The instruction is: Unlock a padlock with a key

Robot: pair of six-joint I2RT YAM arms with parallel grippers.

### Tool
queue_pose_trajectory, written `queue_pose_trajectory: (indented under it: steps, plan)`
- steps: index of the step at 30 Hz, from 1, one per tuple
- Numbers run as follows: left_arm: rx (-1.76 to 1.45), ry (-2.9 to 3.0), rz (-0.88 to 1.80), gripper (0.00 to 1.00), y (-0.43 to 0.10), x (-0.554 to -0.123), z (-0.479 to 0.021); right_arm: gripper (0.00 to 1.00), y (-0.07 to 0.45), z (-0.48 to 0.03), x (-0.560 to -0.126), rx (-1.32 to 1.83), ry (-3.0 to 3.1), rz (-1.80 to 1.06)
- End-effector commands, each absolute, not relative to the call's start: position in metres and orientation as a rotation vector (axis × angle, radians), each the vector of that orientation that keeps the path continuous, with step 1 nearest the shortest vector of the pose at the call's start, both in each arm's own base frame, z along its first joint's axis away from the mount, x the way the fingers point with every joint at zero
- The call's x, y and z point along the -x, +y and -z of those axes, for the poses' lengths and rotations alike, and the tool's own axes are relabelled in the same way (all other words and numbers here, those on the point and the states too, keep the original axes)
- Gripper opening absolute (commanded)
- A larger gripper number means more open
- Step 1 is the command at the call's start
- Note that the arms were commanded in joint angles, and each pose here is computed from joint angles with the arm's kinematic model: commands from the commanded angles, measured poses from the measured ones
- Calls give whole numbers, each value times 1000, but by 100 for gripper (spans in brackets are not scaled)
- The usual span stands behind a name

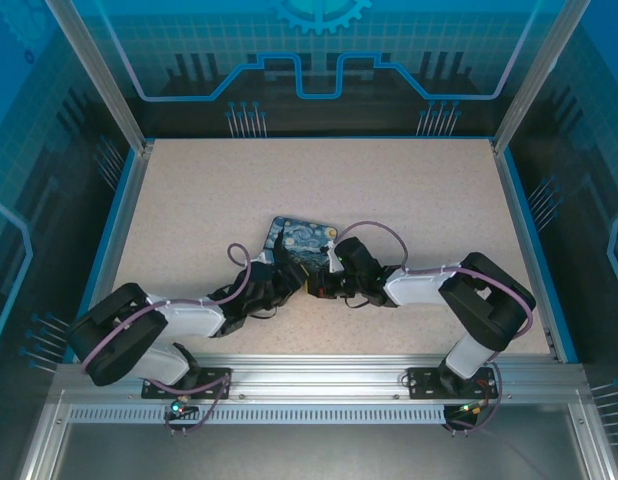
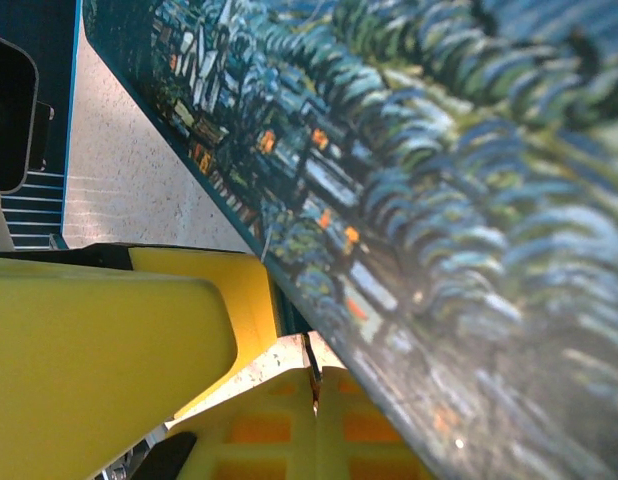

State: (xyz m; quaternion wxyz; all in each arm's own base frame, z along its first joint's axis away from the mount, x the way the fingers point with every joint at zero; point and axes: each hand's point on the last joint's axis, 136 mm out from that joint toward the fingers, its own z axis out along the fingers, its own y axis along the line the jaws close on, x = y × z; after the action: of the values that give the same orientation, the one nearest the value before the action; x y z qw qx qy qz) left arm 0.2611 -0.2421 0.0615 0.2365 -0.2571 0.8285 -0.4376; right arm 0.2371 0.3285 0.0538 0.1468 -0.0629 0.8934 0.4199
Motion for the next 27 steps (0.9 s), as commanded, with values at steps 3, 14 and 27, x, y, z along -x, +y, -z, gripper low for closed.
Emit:
queue_pose_trajectory:
  steps: [3,14,27]
  plan:
    - [720,2243,1242,55,-247,-267,-64,0,341,-65,-238,208,2542,-1252]
    - [731,2217,1246,26,-249,-273,-65,0,342,-65,-235,206,2545,-1261]
    - [745,2198,1230,0,-243,-273,-71,7,334,-73,-238,218,2504,-1234]
